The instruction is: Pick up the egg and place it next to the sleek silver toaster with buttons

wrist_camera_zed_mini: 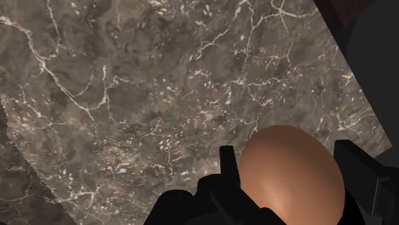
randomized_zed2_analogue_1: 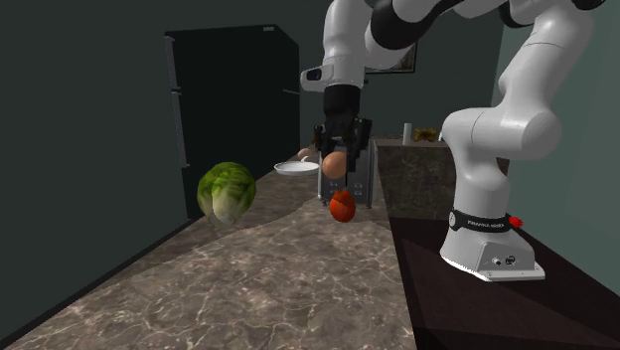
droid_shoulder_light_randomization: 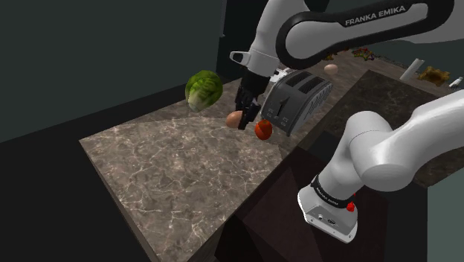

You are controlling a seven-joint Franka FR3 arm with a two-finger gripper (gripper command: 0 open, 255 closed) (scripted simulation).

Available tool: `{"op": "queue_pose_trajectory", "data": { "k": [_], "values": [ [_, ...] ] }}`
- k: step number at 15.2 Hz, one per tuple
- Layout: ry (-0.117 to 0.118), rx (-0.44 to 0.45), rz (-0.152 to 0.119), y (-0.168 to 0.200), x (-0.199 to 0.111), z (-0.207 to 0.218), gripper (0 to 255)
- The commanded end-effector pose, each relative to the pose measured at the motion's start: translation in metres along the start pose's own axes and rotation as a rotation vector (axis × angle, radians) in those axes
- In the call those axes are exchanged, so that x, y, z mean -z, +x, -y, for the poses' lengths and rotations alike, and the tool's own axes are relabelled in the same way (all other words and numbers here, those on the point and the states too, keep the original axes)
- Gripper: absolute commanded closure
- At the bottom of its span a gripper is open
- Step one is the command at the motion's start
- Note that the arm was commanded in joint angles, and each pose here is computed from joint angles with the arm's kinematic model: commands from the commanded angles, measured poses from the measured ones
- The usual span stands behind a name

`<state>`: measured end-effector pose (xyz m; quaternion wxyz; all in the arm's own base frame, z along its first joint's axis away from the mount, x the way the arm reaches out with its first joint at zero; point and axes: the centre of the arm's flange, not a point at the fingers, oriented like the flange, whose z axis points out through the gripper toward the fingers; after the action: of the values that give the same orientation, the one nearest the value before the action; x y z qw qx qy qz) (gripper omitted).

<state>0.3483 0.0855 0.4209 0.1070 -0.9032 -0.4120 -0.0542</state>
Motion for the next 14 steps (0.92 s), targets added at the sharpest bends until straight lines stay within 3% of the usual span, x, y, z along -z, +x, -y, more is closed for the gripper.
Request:
{"op": "queue_pose_trajectory", "data": {
  "k": [1,14],
  "values": [
    [0.000,0.000,0.000,0.001,0.011,0.002,255],
    [0.000,0.000,0.000,0.014,0.078,0.012,255]
  ]
}}
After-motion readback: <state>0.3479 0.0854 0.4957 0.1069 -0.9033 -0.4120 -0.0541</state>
